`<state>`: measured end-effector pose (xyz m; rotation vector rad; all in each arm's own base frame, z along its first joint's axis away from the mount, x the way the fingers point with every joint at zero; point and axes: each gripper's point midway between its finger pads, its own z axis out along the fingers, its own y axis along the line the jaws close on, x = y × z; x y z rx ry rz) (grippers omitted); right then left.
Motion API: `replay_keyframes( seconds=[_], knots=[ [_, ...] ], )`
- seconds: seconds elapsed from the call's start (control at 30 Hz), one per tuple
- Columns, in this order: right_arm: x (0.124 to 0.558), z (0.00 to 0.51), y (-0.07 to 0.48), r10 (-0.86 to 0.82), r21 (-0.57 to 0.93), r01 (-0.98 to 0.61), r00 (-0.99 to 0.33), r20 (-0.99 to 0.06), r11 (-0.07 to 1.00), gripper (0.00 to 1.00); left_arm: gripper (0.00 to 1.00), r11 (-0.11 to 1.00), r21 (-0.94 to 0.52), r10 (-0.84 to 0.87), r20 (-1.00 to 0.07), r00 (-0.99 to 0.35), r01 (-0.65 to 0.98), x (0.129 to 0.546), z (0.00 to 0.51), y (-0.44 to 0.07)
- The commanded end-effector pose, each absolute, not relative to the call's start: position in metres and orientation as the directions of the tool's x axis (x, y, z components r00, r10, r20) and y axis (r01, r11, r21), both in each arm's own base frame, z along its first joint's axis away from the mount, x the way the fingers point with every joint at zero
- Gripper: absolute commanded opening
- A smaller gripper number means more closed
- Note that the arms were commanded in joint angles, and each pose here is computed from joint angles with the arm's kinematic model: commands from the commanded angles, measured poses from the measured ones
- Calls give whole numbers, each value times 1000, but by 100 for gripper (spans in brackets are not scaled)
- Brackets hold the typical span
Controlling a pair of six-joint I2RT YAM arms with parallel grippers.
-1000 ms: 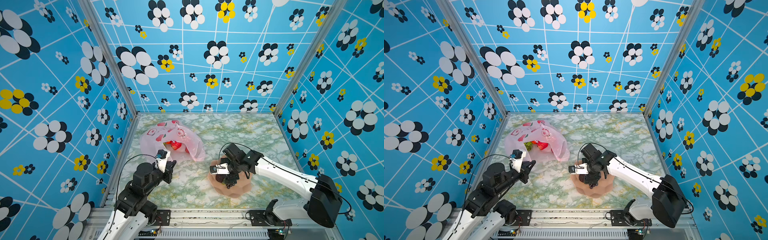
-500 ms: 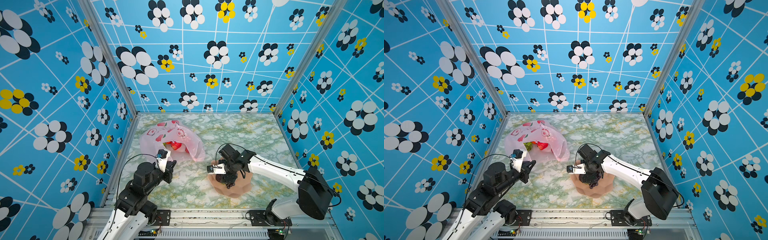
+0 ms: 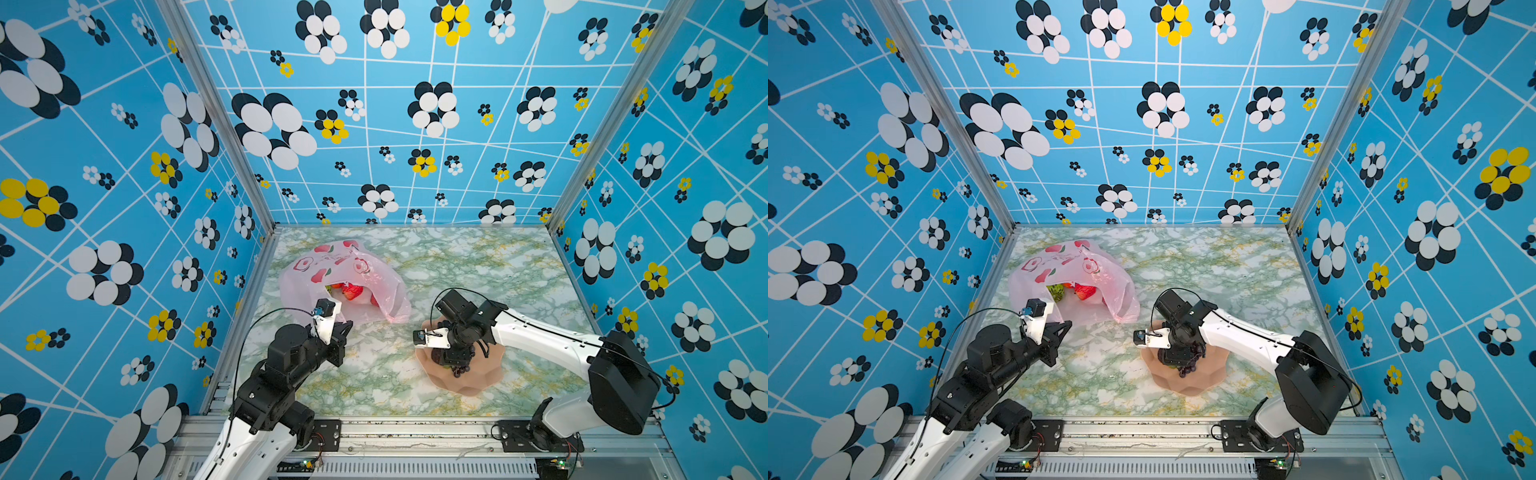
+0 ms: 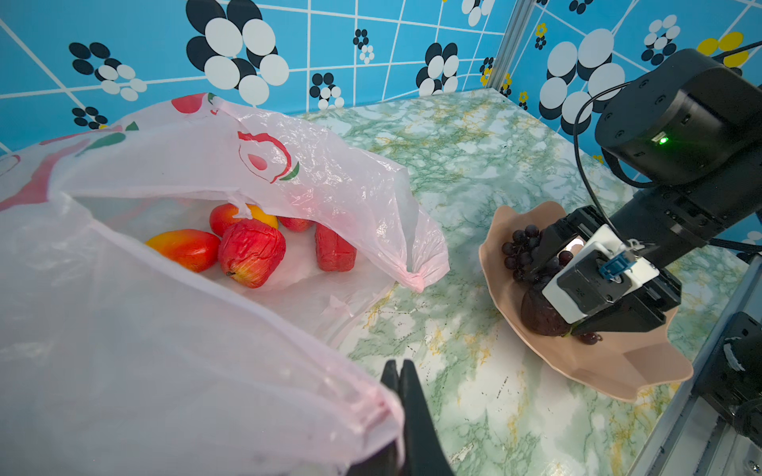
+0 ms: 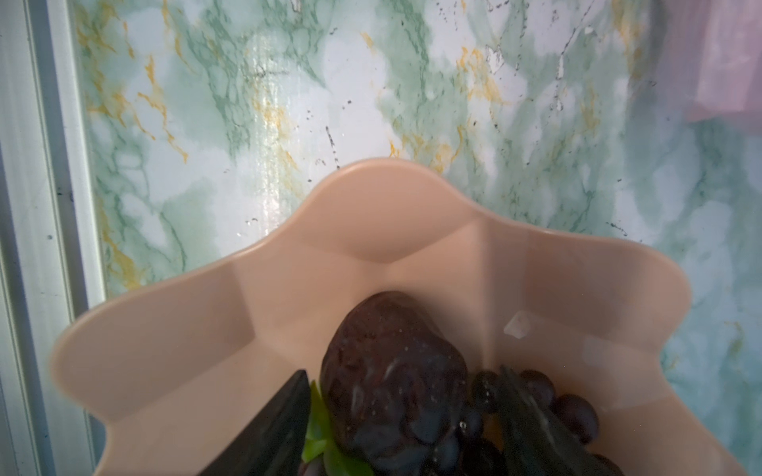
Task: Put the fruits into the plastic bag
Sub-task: 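Lower the right gripper onto the dark plum and close it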
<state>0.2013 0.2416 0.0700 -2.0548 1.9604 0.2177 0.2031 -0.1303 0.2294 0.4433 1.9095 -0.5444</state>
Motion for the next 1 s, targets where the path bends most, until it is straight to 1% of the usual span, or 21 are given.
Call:
replay_keyframes(
  seconds=[0.0, 0.33, 0.53, 0.63, 0.8, 0.97],
  knots=[
    [193, 58, 237, -960, -54, -998, 30, -279, -15, 72, 0, 831, -154, 70, -924, -376, 534, 205, 228, -130],
    [191, 55, 238, -962, -27, -1000, -1, -272, 9, 65, 0, 831, -155, 73, -922, -381, 534, 205, 227, -130],
    [193, 62, 238, -959, -36, -999, -22, -282, 33, 56, 0, 832, -154, 74, -921, -381, 533, 205, 227, -130],
    [194, 72, 243, -946, -50, -998, -26, -323, 45, 54, 0, 830, -156, 73, -922, -381, 535, 205, 227, -130],
    [197, 94, 252, -902, -81, -993, -46, -430, 90, 52, 0, 829, -157, 72, -922, -381, 536, 205, 227, -130],
    [206, 115, 251, -830, -69, -980, -122, -543, 189, 52, 0, 829, -156, 68, -925, -375, 537, 204, 229, -130]
  ],
)
